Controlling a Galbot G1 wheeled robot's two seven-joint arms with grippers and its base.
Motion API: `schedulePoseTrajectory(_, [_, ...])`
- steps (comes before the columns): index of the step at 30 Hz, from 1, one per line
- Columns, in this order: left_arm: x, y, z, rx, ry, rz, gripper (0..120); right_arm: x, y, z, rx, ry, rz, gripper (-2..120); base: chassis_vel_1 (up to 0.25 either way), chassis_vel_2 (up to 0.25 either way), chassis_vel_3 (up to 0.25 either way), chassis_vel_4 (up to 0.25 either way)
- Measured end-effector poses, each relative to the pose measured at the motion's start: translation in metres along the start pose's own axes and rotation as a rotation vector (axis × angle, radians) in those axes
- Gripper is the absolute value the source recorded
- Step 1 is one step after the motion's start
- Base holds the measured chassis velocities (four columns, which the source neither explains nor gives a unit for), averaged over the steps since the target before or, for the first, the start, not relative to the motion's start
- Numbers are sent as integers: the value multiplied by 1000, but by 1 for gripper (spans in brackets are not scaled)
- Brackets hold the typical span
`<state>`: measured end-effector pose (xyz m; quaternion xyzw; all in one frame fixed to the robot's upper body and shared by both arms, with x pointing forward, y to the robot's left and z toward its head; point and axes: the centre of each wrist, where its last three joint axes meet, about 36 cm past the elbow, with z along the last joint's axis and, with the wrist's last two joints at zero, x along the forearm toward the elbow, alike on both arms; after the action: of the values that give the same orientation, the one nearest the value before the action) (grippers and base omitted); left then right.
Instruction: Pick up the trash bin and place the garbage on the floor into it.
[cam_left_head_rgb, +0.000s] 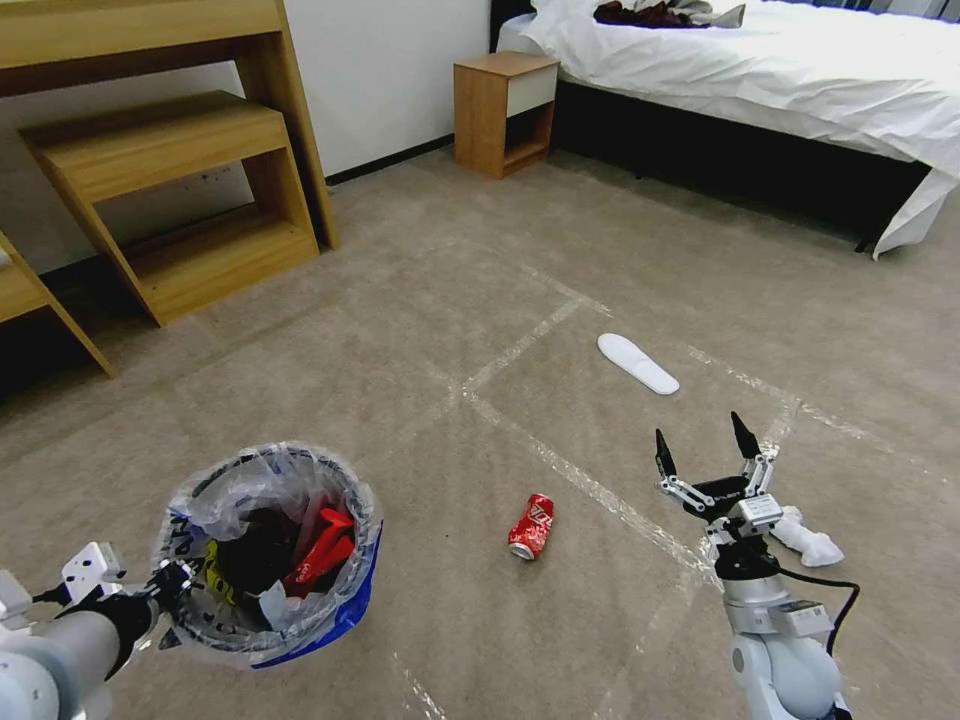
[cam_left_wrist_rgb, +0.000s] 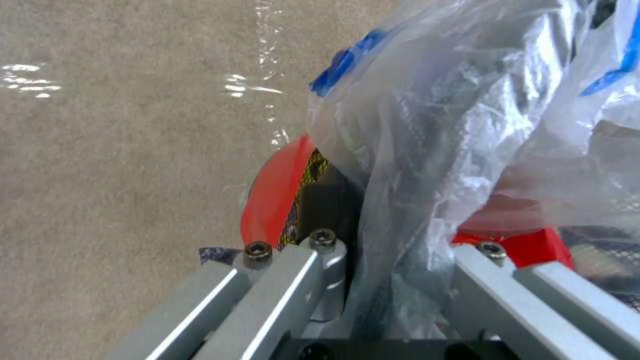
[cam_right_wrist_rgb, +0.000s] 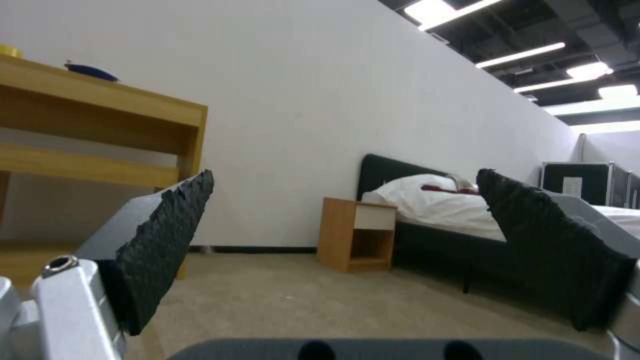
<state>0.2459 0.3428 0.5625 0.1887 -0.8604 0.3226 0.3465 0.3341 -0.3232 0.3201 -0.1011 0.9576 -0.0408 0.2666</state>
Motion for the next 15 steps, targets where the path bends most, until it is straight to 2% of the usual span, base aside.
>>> schedulePoseTrajectory(15, [-1, -1, 1, 6, 2, 4, 0, -1, 0, 3, 5, 4, -18, 100, -80, 82, 77, -80])
